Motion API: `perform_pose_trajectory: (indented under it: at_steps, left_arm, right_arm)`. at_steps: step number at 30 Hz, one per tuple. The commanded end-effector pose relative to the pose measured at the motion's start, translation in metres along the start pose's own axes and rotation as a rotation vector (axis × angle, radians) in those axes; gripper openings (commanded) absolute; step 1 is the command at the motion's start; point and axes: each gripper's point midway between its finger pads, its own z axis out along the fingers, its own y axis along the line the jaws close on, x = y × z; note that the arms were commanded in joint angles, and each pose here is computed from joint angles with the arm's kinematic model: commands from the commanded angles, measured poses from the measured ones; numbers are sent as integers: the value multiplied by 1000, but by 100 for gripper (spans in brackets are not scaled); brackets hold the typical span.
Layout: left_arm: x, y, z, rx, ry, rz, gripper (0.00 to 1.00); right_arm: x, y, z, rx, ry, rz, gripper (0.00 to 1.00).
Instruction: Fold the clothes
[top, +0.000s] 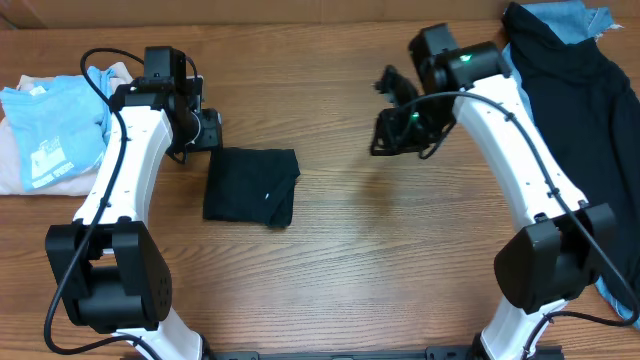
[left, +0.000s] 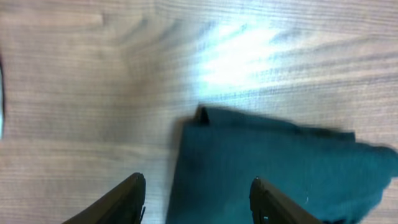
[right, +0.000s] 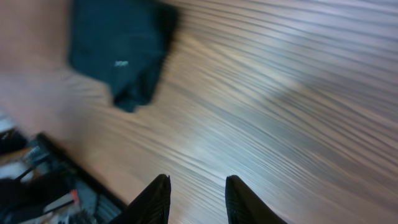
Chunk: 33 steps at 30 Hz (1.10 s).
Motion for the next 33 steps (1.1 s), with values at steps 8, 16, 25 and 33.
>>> perform_pose_trajectory:
  at_steps: [8, 16, 25, 33]
  left_arm:
    - [-6, -2, 58, 35, 31, 36, 67]
    - [17, 7, 96, 3, 144, 26, 66]
    - [65, 19, 86, -67, 345, -11, 59]
    - [130, 27, 50, -160, 636, -153, 36]
  right_arm:
    - [16, 95, 83, -215, 42, -180, 33]
    - [33, 133, 146, -268, 3, -318, 42]
    - [44, 114, 197, -215, 12, -269, 48]
    - [48, 92, 216, -179, 54, -206, 48]
